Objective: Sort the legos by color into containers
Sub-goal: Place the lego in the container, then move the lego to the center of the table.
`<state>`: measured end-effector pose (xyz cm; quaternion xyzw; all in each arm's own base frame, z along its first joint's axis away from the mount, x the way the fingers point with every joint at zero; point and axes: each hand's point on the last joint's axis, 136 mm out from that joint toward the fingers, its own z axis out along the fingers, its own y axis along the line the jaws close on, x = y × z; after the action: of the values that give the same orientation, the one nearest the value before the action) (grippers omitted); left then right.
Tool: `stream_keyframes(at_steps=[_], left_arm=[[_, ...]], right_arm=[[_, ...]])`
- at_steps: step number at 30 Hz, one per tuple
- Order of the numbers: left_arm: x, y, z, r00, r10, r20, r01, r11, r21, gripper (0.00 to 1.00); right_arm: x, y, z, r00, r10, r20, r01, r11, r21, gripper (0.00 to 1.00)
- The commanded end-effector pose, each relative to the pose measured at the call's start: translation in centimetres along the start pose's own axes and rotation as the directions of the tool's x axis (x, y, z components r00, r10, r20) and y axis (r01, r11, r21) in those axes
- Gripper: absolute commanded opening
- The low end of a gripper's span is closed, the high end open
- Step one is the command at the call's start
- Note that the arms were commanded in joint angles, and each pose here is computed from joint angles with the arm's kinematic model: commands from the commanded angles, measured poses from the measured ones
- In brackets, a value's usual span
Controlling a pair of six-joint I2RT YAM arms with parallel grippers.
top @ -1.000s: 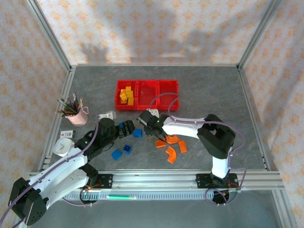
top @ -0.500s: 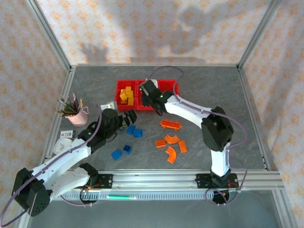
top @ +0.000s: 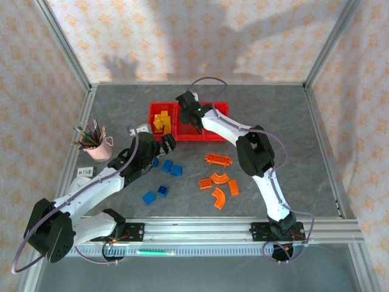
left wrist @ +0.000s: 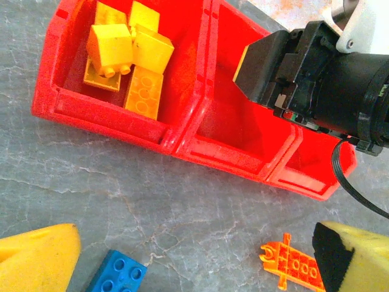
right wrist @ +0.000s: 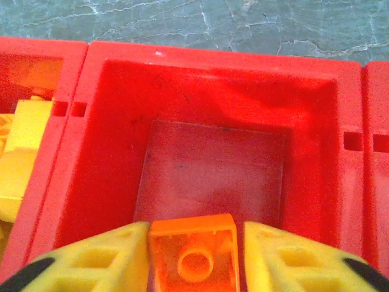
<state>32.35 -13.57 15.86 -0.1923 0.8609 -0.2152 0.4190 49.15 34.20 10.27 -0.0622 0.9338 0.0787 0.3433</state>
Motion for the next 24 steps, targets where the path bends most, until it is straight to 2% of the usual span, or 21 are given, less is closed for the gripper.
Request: stream_keyframes(at_steps=[1,6,11,24], left_arm=[[-2.4,-1.3,-0.4,0.997,-0.015,0.079,0.012,0.999,0.029,0.99],[-2.1,-1.4,-0.4,0.998,-0.004,0.056,0.002,0.999,0.036,0.99],[-1.4,-2.1,-0.9,0.999,0.023,0.028,-0.025,0.998,0.062,0.99],[3.2,-4.2,-2.3,0.998,0.040,-0.043,-0.035,0.991,0.126,0.99]], right_arm=[[-1.7,-0.1,-1.9,1.000,-0.018,0.022,0.018,1.000,-0.003,0.50],[-2.3,-0.2,-4.8,0.999,-0.015,0.040,0.017,0.999,-0.033,0.57],[-1.1,-1.1,-8.2,0.999,0.010,0.044,-0.007,0.997,-0.075,0.62],[7.9,-6.5,-13.0,0.997,0.054,-0.060,-0.059,0.995,-0.083,0.74]])
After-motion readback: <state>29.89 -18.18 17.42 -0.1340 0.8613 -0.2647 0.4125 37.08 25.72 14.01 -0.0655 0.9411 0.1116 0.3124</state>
